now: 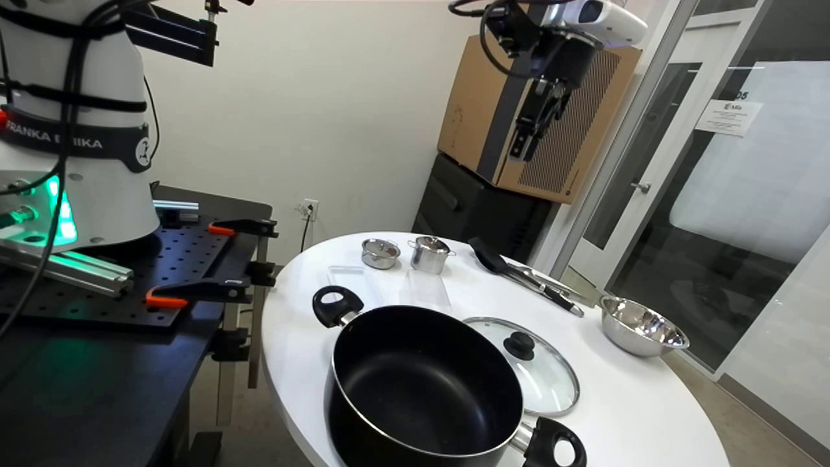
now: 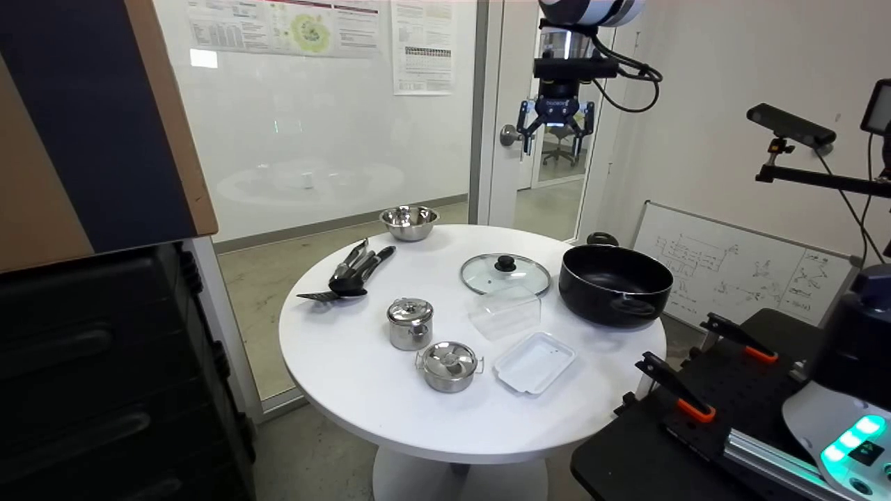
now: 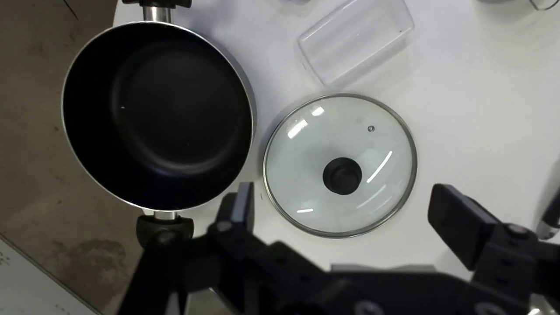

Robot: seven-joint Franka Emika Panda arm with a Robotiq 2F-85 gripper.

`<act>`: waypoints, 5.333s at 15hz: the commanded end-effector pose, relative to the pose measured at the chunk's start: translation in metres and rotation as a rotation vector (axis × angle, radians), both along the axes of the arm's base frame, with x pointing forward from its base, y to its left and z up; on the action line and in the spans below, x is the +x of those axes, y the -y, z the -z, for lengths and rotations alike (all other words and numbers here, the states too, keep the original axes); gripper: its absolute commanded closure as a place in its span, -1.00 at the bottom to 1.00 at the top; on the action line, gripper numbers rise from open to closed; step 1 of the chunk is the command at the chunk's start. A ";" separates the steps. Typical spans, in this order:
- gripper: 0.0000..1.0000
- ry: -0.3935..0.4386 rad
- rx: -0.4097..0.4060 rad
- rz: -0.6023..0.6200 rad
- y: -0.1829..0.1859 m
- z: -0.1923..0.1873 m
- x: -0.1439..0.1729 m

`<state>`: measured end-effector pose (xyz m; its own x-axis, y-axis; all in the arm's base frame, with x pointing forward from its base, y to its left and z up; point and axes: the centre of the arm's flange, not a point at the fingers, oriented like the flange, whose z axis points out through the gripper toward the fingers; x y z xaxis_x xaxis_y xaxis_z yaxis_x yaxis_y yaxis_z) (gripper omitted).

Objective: Put the glass lid on top of the black pot

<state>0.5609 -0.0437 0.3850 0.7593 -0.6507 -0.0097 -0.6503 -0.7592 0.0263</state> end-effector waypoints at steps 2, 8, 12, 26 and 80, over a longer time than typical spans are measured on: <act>-1.00 -0.052 -0.025 0.159 -0.001 0.024 0.038; -1.00 -0.038 -0.014 0.143 -0.001 0.031 0.029; -1.00 0.028 -0.025 0.169 0.007 0.049 0.049; -1.00 -0.012 -0.086 0.342 0.065 0.204 0.141; -1.00 -0.104 -0.197 0.223 -0.002 0.306 0.164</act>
